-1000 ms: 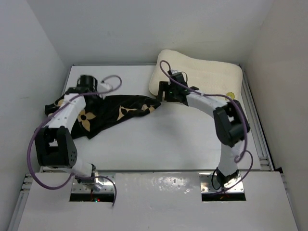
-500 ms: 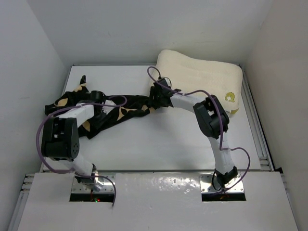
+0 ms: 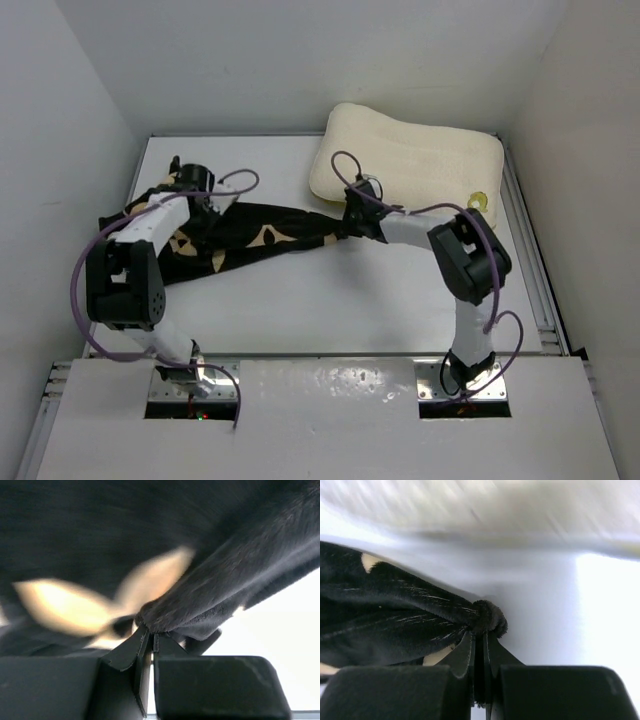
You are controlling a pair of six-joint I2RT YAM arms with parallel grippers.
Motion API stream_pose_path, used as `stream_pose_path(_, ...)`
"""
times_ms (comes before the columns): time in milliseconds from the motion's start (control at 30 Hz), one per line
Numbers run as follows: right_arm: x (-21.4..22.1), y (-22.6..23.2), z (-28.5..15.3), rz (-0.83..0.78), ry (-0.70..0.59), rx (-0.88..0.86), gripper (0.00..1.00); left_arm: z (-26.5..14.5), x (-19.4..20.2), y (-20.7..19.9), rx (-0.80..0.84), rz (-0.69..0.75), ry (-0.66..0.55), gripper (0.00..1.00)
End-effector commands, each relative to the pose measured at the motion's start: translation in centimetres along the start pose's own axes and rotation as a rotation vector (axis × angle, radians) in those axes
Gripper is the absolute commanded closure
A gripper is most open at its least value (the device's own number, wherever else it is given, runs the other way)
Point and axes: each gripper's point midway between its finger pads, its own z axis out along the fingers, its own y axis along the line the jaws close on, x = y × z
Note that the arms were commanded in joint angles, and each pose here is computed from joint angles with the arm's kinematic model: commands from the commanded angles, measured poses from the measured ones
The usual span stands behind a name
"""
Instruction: Put the pillow into the pillowcase
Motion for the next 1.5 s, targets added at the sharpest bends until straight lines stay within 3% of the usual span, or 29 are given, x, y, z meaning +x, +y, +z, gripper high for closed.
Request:
stream_pose_path(0, -3.2, -0.4, -4.0, -0.028, -0.133, -0.019, 1.00, -7.7, -3.3, 3.7, -0.083, -0.063, -0.178, 1.00)
stream_pose_path(267, -2.7, -1.1, -11.0, -0.165, -0.211, -0.122, 1.00, -20.7, -6.6, 9.1, -0.319, -0.070, -0.393, 1.00)
stream_pose_path(400, -3.2, -0.2, -15.2, -0.268, -0.250, -0.223, 1.00, -30.1, -10.0, 12.6, -0.546, -0.132, -0.642, 1.00)
stream_pose_path(500, -2.6, -0.3, -17.2, -0.341, -0.259, -0.267, 1.00, -35.6, -12.1, 13.8, -0.691, -0.118, -0.747, 1.00)
stream_pose_path(667, -8.6, -2.0, -21.8, -0.283, -0.470, -0.193, 1.00, -41.5, -15.1, 15.6, -0.868, -0.105, -0.833, 1.00)
stream_pose_path(733, -12.2, -2.8, -22.3, -0.253, -0.532, -0.161, 1.00, -41.5, -16.0, 16.8, -0.927, -0.108, -0.808, 1.00)
stream_pose_path(800, -18.1, -0.7, -24.6, -0.254, -0.611, -0.197, 1.00, -42.7, -15.5, 19.2, -1.017, -0.189, -0.817, 1.00)
stream_pose_path(833, -19.2, -0.2, -22.3, -0.260, -0.571, -0.186, 1.00, -41.5, -16.2, 20.3, -1.021, -0.214, -0.802, 1.00)
stream_pose_path(867, -24.2, 2.4, -25.2, -0.255, -0.675, -0.230, 1.00, -43.1, -15.8, 21.6, -1.065, -0.265, -0.835, 1.00)
stream_pose_path(933, -27.3, 3.9, -23.1, -0.243, -0.657, -0.228, 1.00, -44.6, -14.4, 25.2, -1.153, -0.390, -0.836, 1.00)
stream_pose_path(967, -32.1, 6.4, -27.4, -0.227, -0.778, -0.278, 1.00, -45.6, -13.6, 26.2, -1.190, -0.441, -0.847, 1.00)
stream_pose_path(1033, -35.5, 8.0, -28.3, -0.197, -0.837, -0.311, 1.00, -48.9, -10.9, 28.6, -1.302, -0.557, -0.911, 1.00)
stream_pose_path(1067, -38.5, 9.5, -32.7, -0.191, -0.948, -0.353, 1.00, -50.2, -9.8, 28.8, -1.335, -0.583, -0.938, 1.00)
stream_pose_path(1100, -39.6, 9.6, -34.2, -0.181, -0.991, -0.359, 1.00, -53.0, -7.3, 28.5, -1.391, -0.621, -0.983, 1.00)
stream_pose_path(1200, -41.0, 8.9, -38.6, -0.153, -1.121, -0.384, 1.00, -56.5, -3.8, 27.4, -1.482, -0.635, -1.075, 1.00)
stream_pose_path(1267, -39.9, 7.9, -40.5, -0.151, -1.173, -0.395, 1.00, -57.0, -2.8, 27.2, -1.494, -0.621, -1.070, 1.00)
stream_pose_path(1400, -37.2, 5.1, -40.8, -0.151, -1.188, -0.353, 1.00, -59.0, -1.2, 26.3, -1.516, -0.639, -1.097, 1.00)
stream_pose_path(1467, -35.7, 3.6, -38.9, -0.151, -1.151, -0.312, 1.00, -59.9, -0.9, 26.1, -1.539, -0.638, -1.113, 1.00)
